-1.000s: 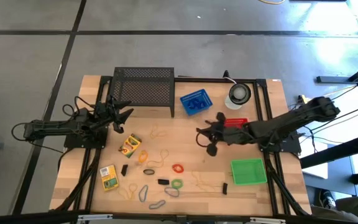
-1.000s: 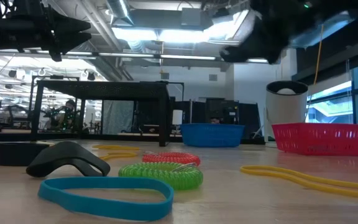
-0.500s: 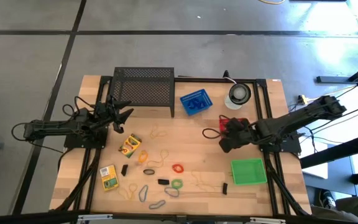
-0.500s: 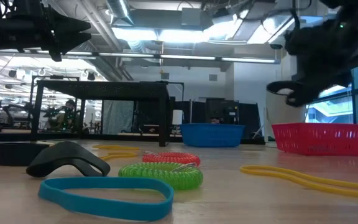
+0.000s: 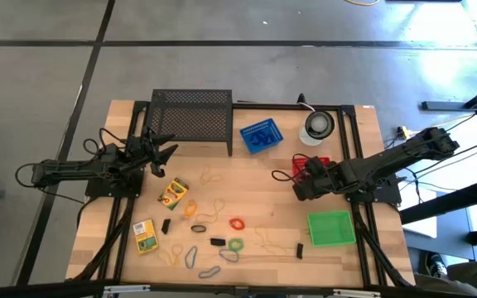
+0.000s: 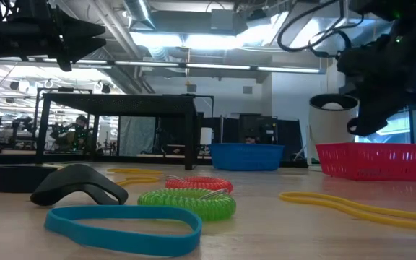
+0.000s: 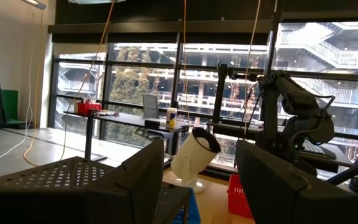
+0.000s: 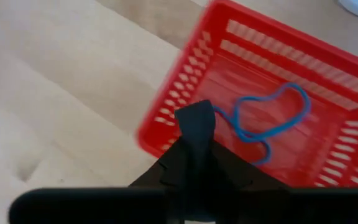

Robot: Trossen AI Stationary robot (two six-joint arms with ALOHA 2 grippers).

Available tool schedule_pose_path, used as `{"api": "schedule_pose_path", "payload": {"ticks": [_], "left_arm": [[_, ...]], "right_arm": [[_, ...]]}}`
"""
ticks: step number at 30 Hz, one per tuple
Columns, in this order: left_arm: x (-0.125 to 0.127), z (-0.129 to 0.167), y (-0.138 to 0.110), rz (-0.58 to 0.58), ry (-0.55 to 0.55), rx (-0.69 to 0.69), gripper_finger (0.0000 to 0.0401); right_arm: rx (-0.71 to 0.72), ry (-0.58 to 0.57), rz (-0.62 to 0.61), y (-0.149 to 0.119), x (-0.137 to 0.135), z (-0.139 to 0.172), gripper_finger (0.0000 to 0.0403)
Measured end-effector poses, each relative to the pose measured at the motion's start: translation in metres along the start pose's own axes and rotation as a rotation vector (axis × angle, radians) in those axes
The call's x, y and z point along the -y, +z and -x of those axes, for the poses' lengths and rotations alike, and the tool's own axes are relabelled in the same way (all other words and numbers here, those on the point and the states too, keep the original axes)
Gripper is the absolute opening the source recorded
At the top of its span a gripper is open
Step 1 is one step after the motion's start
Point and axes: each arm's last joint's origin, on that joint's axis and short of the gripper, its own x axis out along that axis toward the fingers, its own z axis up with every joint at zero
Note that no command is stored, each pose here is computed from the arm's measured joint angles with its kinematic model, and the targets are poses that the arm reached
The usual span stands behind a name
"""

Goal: Pick & Place Office Desk Supplies
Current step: Put the black arm band into the red bin, then put the orange wrist coil into the blue bin

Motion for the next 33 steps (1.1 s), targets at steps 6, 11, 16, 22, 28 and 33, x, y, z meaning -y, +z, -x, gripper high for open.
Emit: {"api": "schedule_pose_path", "payload": {"ticks": [6,11,16,22,28,33], "left_arm": [[0.000,0.000,0.000,0.000,0.000,0.001,0.0194],[0.000,0.000,0.000,0.000,0.000,0.000,0.0194],[0.000,0.000,0.000,0.000,0.000,0.000,0.0194],[0.000,0.000,0.000,0.000,0.000,0.000,0.0194],[0.000,0.000,0.000,0.000,0.000,0.000,0.0194],[0.000,0.000,0.000,0.000,0.000,0.000,0.0194]], "right_arm": [[-0.018,-0.081,-0.047,-0.002,0.008,0.000,0.0084],[0.018,-0.092,-0.047,-0.001,0.009,0.000,0.0119],[0.040,-0.097,-0.046,-0.001,0.009,0.000,0.0158],[0.061,-0.089,-0.048,0.000,0.008,0.000,0.0190],[0.065,-0.069,-0.057,0.001,0.006,0.000,0.0188],[0.075,-0.029,-0.015,0.005,-0.001,0.006,0.0177]]}}
